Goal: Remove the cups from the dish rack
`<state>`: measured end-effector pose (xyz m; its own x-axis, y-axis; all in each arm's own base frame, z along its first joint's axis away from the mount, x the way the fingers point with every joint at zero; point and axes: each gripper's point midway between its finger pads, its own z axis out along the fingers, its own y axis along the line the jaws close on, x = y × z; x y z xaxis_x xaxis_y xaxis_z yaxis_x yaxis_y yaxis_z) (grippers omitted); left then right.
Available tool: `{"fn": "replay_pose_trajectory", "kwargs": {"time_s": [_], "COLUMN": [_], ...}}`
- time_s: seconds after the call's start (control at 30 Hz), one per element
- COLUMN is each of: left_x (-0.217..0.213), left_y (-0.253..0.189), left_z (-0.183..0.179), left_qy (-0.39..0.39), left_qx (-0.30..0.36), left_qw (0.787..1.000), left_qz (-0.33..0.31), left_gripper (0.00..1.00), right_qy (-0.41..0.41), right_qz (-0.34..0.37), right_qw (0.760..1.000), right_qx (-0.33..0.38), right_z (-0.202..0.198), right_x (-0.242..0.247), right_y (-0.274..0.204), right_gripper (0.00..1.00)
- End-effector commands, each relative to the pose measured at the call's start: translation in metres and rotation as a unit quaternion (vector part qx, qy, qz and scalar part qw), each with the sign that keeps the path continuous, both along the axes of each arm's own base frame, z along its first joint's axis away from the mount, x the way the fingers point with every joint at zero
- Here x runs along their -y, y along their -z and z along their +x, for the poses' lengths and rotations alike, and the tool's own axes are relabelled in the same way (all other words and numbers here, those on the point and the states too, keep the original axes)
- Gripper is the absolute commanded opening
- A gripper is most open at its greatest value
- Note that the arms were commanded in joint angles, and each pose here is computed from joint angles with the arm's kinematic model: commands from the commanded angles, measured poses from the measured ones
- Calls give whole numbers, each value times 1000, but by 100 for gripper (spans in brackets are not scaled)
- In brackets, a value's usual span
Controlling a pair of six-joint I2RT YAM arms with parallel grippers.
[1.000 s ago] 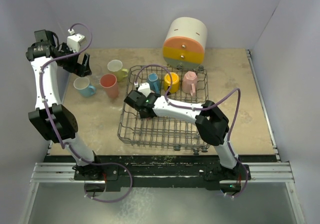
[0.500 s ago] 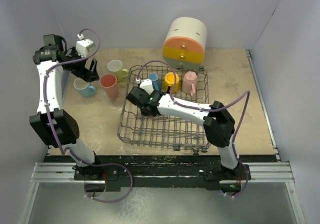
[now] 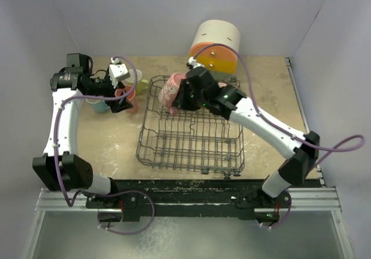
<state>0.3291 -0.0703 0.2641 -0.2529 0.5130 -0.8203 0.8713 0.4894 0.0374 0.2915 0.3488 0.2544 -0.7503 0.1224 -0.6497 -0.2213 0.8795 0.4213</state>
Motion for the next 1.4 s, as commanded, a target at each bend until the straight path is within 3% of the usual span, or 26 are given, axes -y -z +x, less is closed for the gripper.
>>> {"fn": "replay_pose_trajectory", "kwargs": {"time_s": [0.0,0.2,0.37,0.43,0.57,0.67,0.73,0.93,1.13,1.37], "left_x": [34,57,64,64,62,59,60,64,58,57], "left_y": [-36,-76,-95,-100,-96,-85,-77,-69,-68,-74], "left_z": [-28,-55,-76,-84,-98,-99,-99,-104,-96,-89], "left_qy": [117,161,180,185,195,188,179,127,84,72], "left_qx": [129,237,282,296,299,286,269,262,346,404], "left_qw": [985,957,942,937,934,940,946,954,933,910], "left_qz": [-25,-35,-33,-27,-10,-4,-13,-68,-60,-63], "left_gripper": [99,98,94,94,93,92,91,89,85,81], "right_qy": [-129,-229,-289,-297,-285,-257,-247,-170,-48,11], "right_qz": [232,365,496,523,530,488,481,535,607,652], "right_qw": [964,902,816,795,795,830,837,820,787,755], "right_qx": [26,-28,-65,-78,-82,-88,-88,-108,-96,-74], "right_z": [-28,-71,-96,-100,-98,-87,-83,-57,-13,8], "right_x": [-22,-32,-33,-32,-31,-36,-37,-39,-30,-32], "right_y": [-106,-133,-163,-167,-169,-151,-148,-158,-185,-229], "right_gripper": [0,0,0,0,0,0,0,0,0,0]}}
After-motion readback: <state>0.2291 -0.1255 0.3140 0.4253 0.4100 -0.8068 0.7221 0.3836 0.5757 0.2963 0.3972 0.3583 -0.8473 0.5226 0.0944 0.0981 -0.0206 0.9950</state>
